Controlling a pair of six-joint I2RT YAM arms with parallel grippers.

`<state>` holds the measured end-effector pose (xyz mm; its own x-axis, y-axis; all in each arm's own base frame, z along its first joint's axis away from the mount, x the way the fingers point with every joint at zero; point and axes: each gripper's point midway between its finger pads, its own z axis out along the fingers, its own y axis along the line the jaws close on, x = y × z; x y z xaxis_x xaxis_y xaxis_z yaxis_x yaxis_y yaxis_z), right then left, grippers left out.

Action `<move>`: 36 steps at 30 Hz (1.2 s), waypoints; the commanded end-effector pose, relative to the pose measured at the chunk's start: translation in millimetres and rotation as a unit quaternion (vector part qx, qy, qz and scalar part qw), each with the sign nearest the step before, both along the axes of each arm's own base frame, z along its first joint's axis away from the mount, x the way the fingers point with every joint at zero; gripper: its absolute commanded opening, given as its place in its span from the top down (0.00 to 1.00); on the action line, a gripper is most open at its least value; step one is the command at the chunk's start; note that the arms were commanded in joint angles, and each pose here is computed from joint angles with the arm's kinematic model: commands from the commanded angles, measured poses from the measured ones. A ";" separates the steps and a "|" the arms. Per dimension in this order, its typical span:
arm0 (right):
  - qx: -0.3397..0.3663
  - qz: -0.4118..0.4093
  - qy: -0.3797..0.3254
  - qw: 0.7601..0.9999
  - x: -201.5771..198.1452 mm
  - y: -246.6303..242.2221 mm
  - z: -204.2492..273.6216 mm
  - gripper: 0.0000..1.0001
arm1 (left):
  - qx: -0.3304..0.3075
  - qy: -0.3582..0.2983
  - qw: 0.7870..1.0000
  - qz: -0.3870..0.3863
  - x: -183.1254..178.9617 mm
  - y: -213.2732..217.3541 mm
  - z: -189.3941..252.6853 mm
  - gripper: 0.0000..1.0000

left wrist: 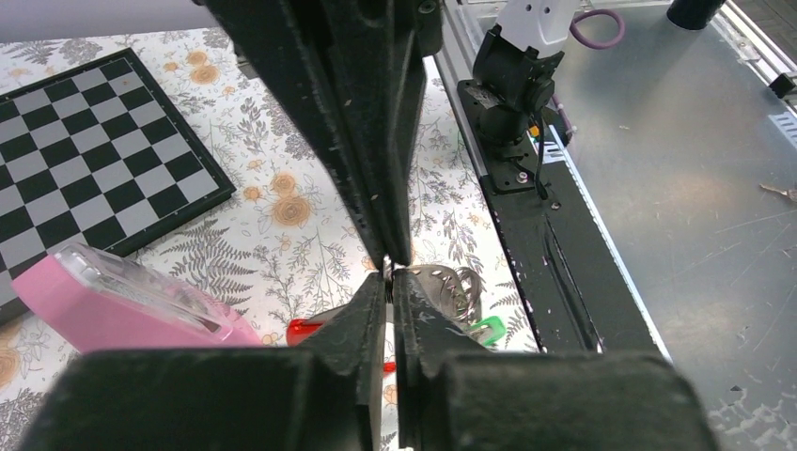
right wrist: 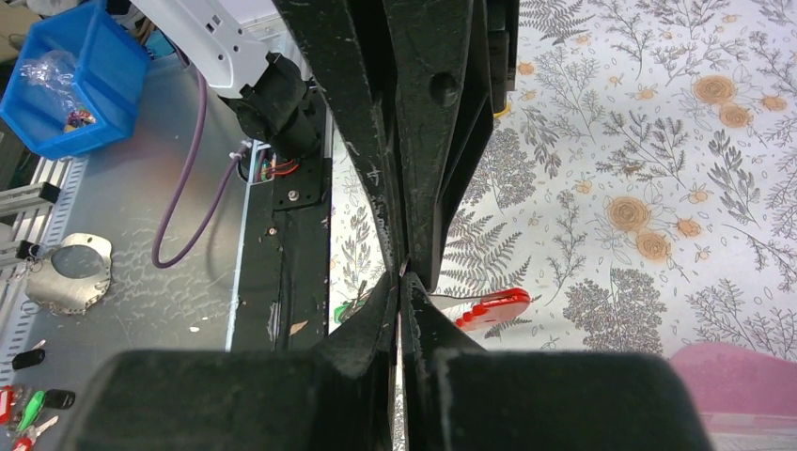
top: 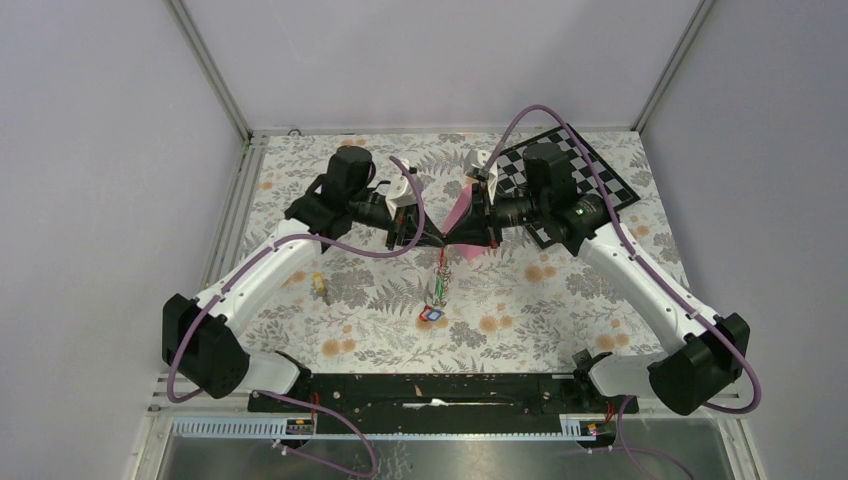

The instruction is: Put the keys on the keyring

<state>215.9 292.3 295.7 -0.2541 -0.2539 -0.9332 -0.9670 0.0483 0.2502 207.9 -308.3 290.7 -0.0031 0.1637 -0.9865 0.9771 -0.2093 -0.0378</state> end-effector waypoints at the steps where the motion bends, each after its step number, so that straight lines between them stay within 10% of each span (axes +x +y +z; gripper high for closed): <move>1: 0.032 0.015 -0.023 0.999 -5.9 -1.5 17.8 1.00 | -0.031 -0.033 0.999 0.002 -3.2 -0.4 26.5 1.00; 5: 0.025 0.003 -0.026 0.999 -2.3 -5.6 10.0 0.96 | -0.011 -0.021 0.999 0.041 5.5 1.2 31.7 1.00; 13: -0.011 -0.047 -0.077 0.996 10.8 -20.3 0.9 0.53 | 0.163 -0.024 0.981 0.099 17.2 18.3 3.2 1.00; 36: 0.053 0.035 -0.020 0.998 -15.7 -7.1 -13.1 0.44 | 0.186 0.015 0.980 0.072 -14.1 -6.3 10.0 1.00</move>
<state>205.8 280.3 266.6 -0.2260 -0.2244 -0.9479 -0.9739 0.0302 0.2250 193.6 -303.2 276.4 -0.1137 0.5800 -0.8067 0.9896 -0.0060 -0.1437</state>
